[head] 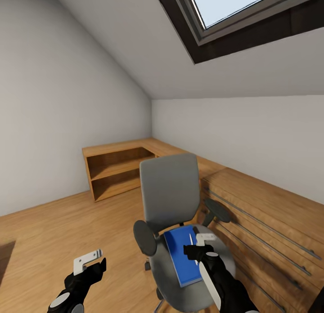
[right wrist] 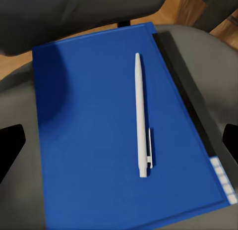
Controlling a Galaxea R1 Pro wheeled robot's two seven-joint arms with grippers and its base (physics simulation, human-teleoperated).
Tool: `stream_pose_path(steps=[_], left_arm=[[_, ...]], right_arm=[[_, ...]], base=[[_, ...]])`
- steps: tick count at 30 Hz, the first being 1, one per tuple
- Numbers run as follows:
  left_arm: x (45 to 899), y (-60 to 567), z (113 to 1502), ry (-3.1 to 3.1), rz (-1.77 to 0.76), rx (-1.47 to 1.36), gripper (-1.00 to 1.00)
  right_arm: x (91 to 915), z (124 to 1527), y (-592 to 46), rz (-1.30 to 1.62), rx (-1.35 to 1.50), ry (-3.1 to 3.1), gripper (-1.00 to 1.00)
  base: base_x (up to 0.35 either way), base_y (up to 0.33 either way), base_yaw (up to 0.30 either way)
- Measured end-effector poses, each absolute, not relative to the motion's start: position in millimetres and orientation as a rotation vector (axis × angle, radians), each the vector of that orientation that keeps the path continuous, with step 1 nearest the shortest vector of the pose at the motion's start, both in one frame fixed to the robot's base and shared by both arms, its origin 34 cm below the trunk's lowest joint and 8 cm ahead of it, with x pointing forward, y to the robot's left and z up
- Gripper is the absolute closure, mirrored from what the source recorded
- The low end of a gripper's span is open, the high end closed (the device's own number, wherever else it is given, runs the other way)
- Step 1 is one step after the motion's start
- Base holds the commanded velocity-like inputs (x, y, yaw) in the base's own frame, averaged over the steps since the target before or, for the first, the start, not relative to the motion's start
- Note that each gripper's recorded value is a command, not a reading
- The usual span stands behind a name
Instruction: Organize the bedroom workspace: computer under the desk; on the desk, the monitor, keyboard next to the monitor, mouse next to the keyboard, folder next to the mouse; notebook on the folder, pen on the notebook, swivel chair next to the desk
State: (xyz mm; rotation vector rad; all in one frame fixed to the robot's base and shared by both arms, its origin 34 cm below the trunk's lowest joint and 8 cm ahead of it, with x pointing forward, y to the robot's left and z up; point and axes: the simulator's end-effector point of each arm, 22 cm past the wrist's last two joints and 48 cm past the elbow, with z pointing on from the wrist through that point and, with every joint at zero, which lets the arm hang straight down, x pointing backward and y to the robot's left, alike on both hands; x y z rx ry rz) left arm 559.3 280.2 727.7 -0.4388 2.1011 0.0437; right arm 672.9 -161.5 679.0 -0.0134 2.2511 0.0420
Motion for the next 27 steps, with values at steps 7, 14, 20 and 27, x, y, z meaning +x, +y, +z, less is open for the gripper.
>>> stream_pose_path(steps=[7, 14, 20, 27], left_arm=[[558.4, 280.2, 719.6, 2.102, 0.045, -0.438, -1.00], [558.3, 279.7, 719.6, 2.102, 0.045, -0.436, -1.00], [557.6, 280.2, 717.8, 2.104, 0.048, -0.437, -1.00], [557.6, 281.0, 717.4, 2.106, 0.050, -0.439, -1.00]], right_arm=[[672.2, 671.7, -161.9, 0.040, -0.014, 2.250, -1.00], [672.3, 671.6, -162.4, 0.040, -0.013, 2.250, -1.00], [672.2, 672.3, -161.9, 0.041, -0.014, 2.249, -1.00], [672.4, 672.4, -161.4, 0.043, -0.012, 2.249, -1.00]], base=[[0.000, 0.000, 0.000], [0.000, 0.000, 0.000], [0.223, 0.000, 0.000], [0.094, 0.000, 0.000]])
